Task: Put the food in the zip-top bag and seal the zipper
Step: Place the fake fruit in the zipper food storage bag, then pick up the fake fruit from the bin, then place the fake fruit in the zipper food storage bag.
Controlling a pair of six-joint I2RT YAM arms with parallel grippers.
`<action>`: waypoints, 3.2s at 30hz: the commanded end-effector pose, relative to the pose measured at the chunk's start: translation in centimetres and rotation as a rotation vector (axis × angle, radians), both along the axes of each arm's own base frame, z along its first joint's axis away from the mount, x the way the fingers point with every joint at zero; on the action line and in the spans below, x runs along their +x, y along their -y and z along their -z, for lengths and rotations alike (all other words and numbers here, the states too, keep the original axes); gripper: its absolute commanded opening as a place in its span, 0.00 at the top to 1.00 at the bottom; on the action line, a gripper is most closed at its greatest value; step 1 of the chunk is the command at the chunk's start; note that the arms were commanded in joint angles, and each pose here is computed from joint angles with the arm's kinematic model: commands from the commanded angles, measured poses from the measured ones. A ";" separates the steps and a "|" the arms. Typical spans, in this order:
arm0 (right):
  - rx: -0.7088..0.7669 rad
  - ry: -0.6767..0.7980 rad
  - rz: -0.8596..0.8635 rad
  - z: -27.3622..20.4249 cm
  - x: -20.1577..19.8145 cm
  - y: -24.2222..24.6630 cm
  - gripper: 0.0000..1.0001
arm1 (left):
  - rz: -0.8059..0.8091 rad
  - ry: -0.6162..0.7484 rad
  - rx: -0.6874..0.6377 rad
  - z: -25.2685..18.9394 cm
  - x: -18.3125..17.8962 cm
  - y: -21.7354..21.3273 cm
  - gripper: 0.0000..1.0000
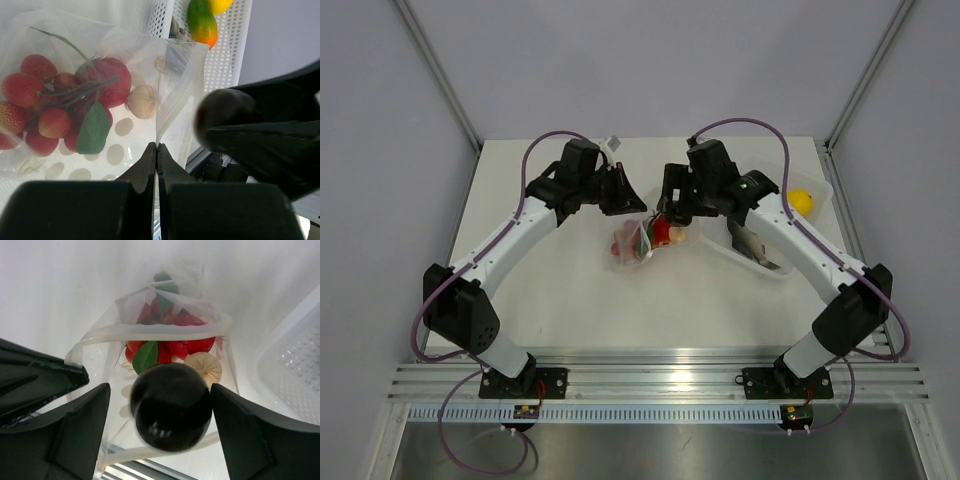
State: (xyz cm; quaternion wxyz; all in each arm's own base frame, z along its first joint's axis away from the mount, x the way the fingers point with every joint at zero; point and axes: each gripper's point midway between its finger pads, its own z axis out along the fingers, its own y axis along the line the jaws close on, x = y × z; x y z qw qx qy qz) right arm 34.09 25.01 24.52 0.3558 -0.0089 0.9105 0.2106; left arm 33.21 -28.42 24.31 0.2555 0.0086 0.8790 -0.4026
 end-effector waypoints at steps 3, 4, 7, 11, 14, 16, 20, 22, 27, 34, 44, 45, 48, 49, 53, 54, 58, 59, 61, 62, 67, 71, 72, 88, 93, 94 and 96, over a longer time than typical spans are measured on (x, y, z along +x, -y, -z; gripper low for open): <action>-0.066 -0.025 -0.059 0.5 0.3 -2.0 0.04 | -0.007 0.092 -0.059 -3.8 0.0 0.2 1.00; -0.089 -0.003 -0.034 0.3 0.6 -1.4 0.03 | -0.009 0.091 -0.059 -3.7 0.0 0.2 1.00; -0.134 0.063 0.053 -1.1 1.0 1.3 0.05 | -0.010 0.092 -0.058 -3.6 0.0 0.1 1.00; -0.119 0.070 0.195 -2.0 2.4 7.5 0.15 | -0.006 0.090 -0.063 -3.6 0.0 0.2 1.00; -0.123 0.048 0.293 -1.0 2.9 11.7 0.27 | -0.003 0.095 -0.063 -3.6 0.0 0.2 1.00; -0.164 0.016 0.416 0.7 3.5 16.3 0.32 | -0.001 0.094 -0.063 -3.6 -0.1 0.2 1.00; -0.246 -0.100 0.613 5.7 4.1 24.0 0.33 | 0.005 0.099 -0.061 -3.7 -0.2 0.2 1.00; -0.295 -0.141 0.663 7.7 4.5 26.2 0.21 | 0.006 0.103 -0.058 -3.7 -0.2 0.1 1.00; -0.451 -0.188 0.638 10.3 6.2 28.3 0.14 | 0.010 0.107 -0.053 -3.8 -0.2 0.1 1.00; -0.634 -0.255 0.467 13.7 9.5 29.7 0.11 | 0.018 0.100 -0.052 -3.5 -0.1 0.3 1.00; -0.630 -0.366 0.279 19.1 10.4 28.2 0.04 | 0.028 0.086 -0.038 -2.9 0.1 0.4 1.00; -0.613 -0.374 0.269 19.5 10.3 28.0 0.04 | 0.028 0.088 -0.039 -3.0 0.2 0.5 1.00; -0.604 -0.387 0.275 20.2 10.1 27.8 0.07 | 0.026 0.080 -0.039 -2.8 0.2 0.5 1.00; -0.605 -0.385 0.281 20.1 10.0 27.9 0.09 | 0.025 0.079 -0.039 -2.8 0.2 0.5 1.00; -0.585 -0.320 0.332 17.0 10.3 28.1 0.27 | 0.023 0.080 -0.038 -2.7 0.2 0.4 1.00; -0.547 -0.298 0.323 16.1 10.5 27.4 0.30 | 0.023 0.080 -0.038 -2.7 0.2 0.4 1.00; -0.426 -0.167 0.341 10.5 10.3 25.9 0.43 | 0.025 0.083 -0.030 -2.7 0.1 0.3 1.00; -0.404 -0.151 0.348 9.7 10.2 25.6 0.43 | 0.026 0.084 -0.031 -2.7 0.1 0.3 1.00; -0.362 -0.108 0.346 7.6 9.5 25.0 0.43 | 0.029 0.085 -0.032 -2.7 0.0 0.3 1.00; -0.341 -0.098 0.352 7.1 9.2 24.7 0.44 | 0.040 0.078 -0.036 -2.6 -0.2 0.4 1.00; -0.158 -0.015 0.298 1.7 6.7 21.4 0.48 | 0.063 0.046 -0.035 -1.5 -0.3 0.8 1.00; -0.084 0.093 0.219 -2.8 4.7 17.2 0.47 | 0.059 0.053 -0.029 -1.5 -0.2 0.7 1.00; -0.074 0.119 0.206 -3.9 4.3 16.4 0.47 | 0.060 0.056 -0.029 -1.6 -0.2 0.7 1.00; 0.003 0.056 -0.189 -0.3 0.0 -3.1 0.46 | 0.030 0.056 -0.026 -2.3 -0.1 0.4 1.00; 0.017 0.008 -0.271 1.4 -0.3 -6.4 0.17 | 0.032 0.052 -0.050 -2.9 0.1 0.8 1.00; 0.008 0.004 -0.289 1.4 -0.6 -6.8 0.12 | 0.033 0.056 -0.054 -3.0 0.1 0.8 1.00; -0.019 0.015 -0.285 0.9 -0.8 -6.2 0.01 | 0.033 0.059 -0.052 -3.1 0.2 0.9 1.00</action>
